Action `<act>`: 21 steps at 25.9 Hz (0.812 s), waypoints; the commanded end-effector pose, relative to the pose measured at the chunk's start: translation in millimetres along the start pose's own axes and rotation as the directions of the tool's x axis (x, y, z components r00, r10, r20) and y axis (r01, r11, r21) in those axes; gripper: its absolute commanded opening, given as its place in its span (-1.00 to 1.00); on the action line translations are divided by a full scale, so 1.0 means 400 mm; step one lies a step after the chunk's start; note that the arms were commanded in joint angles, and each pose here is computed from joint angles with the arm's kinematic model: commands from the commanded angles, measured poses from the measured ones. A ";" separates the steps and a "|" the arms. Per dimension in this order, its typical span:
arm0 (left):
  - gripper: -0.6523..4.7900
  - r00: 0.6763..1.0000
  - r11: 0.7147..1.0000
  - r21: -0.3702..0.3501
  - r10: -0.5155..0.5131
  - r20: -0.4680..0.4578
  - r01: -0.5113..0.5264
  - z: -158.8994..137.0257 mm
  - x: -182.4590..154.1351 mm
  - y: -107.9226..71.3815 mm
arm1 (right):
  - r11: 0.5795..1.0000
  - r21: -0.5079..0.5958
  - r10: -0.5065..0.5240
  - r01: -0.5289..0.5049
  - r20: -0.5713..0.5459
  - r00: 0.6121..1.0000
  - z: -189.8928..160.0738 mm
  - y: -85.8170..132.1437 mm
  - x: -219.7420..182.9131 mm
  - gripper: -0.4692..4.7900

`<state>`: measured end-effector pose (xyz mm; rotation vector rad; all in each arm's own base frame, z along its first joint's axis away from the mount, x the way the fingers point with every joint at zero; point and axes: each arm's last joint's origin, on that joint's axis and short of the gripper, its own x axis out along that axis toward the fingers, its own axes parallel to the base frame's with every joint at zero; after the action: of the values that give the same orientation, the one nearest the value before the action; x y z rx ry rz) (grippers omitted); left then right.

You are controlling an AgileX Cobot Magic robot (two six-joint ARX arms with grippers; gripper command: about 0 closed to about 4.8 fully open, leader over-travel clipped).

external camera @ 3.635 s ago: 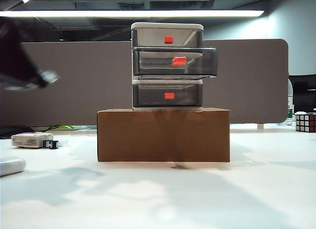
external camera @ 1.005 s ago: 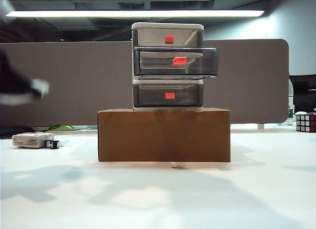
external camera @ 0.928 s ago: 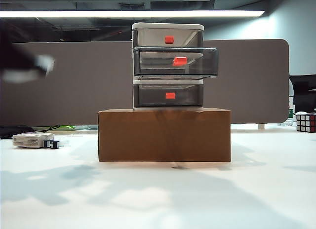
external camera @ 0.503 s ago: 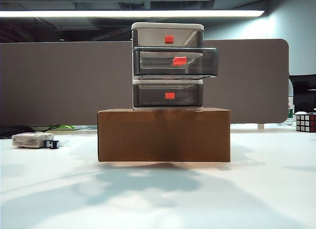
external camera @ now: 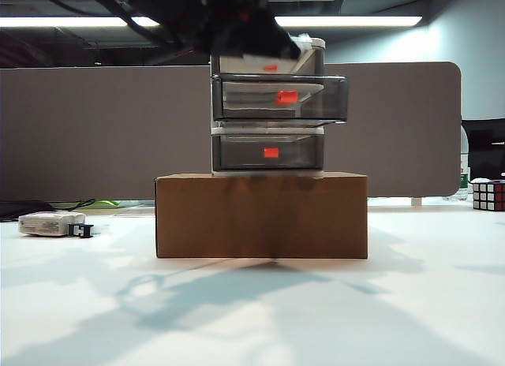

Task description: Open the second layer of the drawer on the table, pick up the earphone case on the table and put it in, and finally close the drawer.

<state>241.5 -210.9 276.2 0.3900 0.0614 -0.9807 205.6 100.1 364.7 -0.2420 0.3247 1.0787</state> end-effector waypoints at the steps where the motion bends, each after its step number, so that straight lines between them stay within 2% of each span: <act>1: 0.11 1.000 1.000 -0.006 -0.011 -0.025 0.011 0.003 -0.002 -0.008 | 1.000 -0.012 -0.002 0.002 0.022 1.000 0.010 0.006 -0.011 -0.84; 2: 0.24 0.999 1.000 -0.014 -0.024 -0.045 0.023 -0.001 -0.002 -0.014 | 1.000 -0.014 -0.003 0.003 0.024 1.000 0.010 0.007 -0.012 -0.84; 5: 0.40 0.997 0.999 -0.023 -0.031 -0.063 0.030 -0.005 -0.003 -0.016 | 1.000 -0.015 -0.003 0.003 0.025 1.000 0.011 0.008 -0.015 -0.84; 12: 0.37 0.999 1.000 -0.005 -0.003 -0.039 0.002 0.033 -0.034 -0.029 | 1.000 -0.025 -0.008 0.009 0.037 0.999 0.014 0.006 -0.014 -0.84; 15: 0.15 0.999 1.000 0.006 0.012 -0.043 -0.012 0.073 -0.085 -0.052 | 0.998 -0.055 -0.033 0.038 0.080 0.996 0.027 0.001 -0.014 -0.84; 17: -0.10 0.998 0.999 -0.009 -0.033 -0.062 0.032 0.092 -0.126 -0.075 | 0.996 -0.054 -0.063 0.070 0.123 0.990 0.040 -0.010 -0.008 -0.84; 20: -0.45 0.983 0.988 -0.118 -0.119 -0.138 0.103 0.098 -0.170 -0.120 | 0.997 -0.015 -0.075 0.079 0.174 0.982 0.054 -0.039 0.022 -0.84; 21: -0.80 0.970 0.978 -0.173 -0.152 -0.190 0.119 0.088 -0.176 -0.134 | 0.998 0.019 -0.070 0.067 0.171 0.983 0.057 -0.061 0.048 -0.84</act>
<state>156.8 -194.7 315.4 0.3664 0.2584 -1.0622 232.7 110.2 376.3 -0.1789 0.1751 1.0269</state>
